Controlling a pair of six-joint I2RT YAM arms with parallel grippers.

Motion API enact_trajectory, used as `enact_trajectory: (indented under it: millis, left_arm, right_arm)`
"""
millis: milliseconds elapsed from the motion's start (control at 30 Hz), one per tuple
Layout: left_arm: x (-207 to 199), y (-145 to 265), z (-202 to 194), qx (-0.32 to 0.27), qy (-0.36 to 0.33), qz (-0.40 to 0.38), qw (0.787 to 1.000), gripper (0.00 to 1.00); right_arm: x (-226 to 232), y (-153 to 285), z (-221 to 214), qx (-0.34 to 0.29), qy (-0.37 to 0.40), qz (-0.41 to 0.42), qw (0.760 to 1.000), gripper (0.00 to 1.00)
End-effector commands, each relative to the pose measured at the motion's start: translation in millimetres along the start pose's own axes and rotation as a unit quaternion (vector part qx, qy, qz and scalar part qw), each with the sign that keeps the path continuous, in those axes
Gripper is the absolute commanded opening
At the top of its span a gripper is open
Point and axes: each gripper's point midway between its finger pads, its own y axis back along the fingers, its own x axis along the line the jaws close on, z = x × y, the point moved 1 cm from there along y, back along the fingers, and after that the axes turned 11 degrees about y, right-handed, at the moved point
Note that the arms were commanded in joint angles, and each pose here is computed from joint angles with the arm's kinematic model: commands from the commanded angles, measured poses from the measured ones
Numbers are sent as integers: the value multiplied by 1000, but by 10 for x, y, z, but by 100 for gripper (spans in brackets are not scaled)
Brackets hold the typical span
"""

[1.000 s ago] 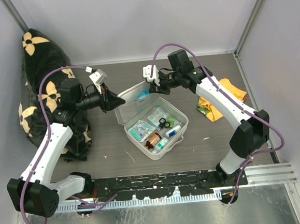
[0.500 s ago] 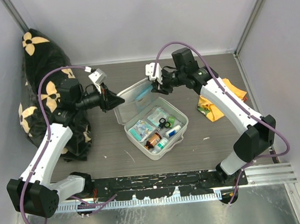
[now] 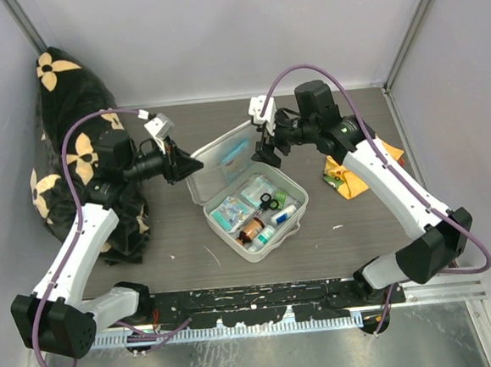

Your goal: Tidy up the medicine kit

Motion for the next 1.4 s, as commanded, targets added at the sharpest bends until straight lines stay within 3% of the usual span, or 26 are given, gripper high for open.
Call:
enact_trajectory:
  millis: [0,167,500,1367]
  left_arm:
    - [-130,43,35,-8,-22,-25,999,23]
    - [-234,75,7,0,-20,-47,999,38]
    - [-421,137,-115,29,-17,-85,996,57]
    - [-590,228,-408,79,-41,-127,988,73]
  right_arm:
    - [-160,248,31,6,-36,-83,996,81]
    - [-226,460,-192,32,-80,-132,988,81]
    - [-85,767,-573,83,-150,-198,965,82]
    - [356,891,-786,112,-165,-145,969,83]
